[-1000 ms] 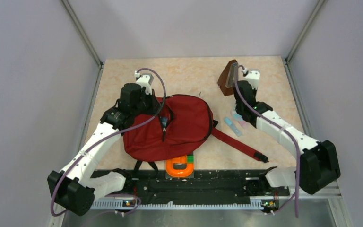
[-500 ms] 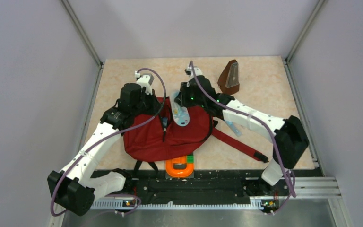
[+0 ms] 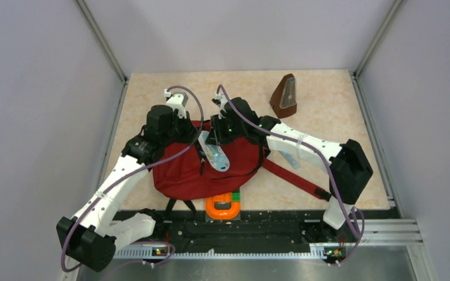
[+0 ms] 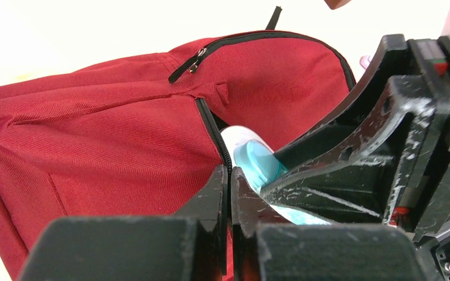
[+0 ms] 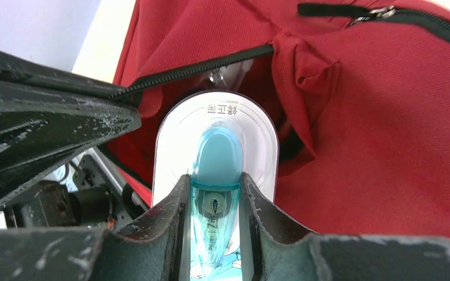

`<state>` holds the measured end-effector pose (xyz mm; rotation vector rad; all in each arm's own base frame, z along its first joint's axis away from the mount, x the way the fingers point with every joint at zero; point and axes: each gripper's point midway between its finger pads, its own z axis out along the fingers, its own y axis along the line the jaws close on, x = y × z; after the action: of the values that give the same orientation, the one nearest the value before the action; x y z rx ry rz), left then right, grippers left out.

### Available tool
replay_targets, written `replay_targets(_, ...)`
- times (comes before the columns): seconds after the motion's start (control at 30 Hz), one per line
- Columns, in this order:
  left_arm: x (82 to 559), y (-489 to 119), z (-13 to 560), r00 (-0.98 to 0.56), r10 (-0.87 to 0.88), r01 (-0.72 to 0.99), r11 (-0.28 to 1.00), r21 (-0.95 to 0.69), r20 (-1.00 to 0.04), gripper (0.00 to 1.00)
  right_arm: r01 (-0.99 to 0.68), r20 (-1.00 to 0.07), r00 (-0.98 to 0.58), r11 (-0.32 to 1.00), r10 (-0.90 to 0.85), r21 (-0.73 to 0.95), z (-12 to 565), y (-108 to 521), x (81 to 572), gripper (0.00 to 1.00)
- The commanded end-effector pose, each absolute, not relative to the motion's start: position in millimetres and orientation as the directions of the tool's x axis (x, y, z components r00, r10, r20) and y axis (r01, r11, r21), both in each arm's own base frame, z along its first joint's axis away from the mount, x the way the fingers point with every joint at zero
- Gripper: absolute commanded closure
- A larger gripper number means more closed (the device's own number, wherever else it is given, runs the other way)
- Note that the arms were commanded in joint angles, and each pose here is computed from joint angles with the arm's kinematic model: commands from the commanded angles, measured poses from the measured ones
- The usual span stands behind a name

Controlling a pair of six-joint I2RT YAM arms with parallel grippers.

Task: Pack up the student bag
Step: Place the stationery in the student bag.

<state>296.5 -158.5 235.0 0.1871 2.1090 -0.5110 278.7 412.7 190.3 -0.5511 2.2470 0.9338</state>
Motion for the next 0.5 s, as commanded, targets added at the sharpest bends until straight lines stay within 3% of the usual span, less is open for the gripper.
replay_targets(0.0, 304.2, -170.4, 292.8, -0.391, -0.13, 0.418, 0.857, -0.302, -0.911, 1.0, -0.644, -0.69, -0.697, 0.594, -0.196, 0.482, 200.4, 430.8, 266.0, 1.0)
replay_targets(0.27, 297.1, -181.6, 296.0, -0.392, -0.121, 0.484, 0.816, -0.316, -0.912, 1.0, -0.633, -0.745, -0.653, 0.64, -0.138, 0.436, 210.8, 450.7, 302.0, 1.0)
replay_targets(0.47, 294.2, -185.2, 295.9, -0.397, -0.12, 0.503, 0.801, -0.325, -0.91, 1.0, -0.527, -0.794, -0.608, 0.747, 0.002, 0.406, 218.1, 451.3, 350.1, 1.0)
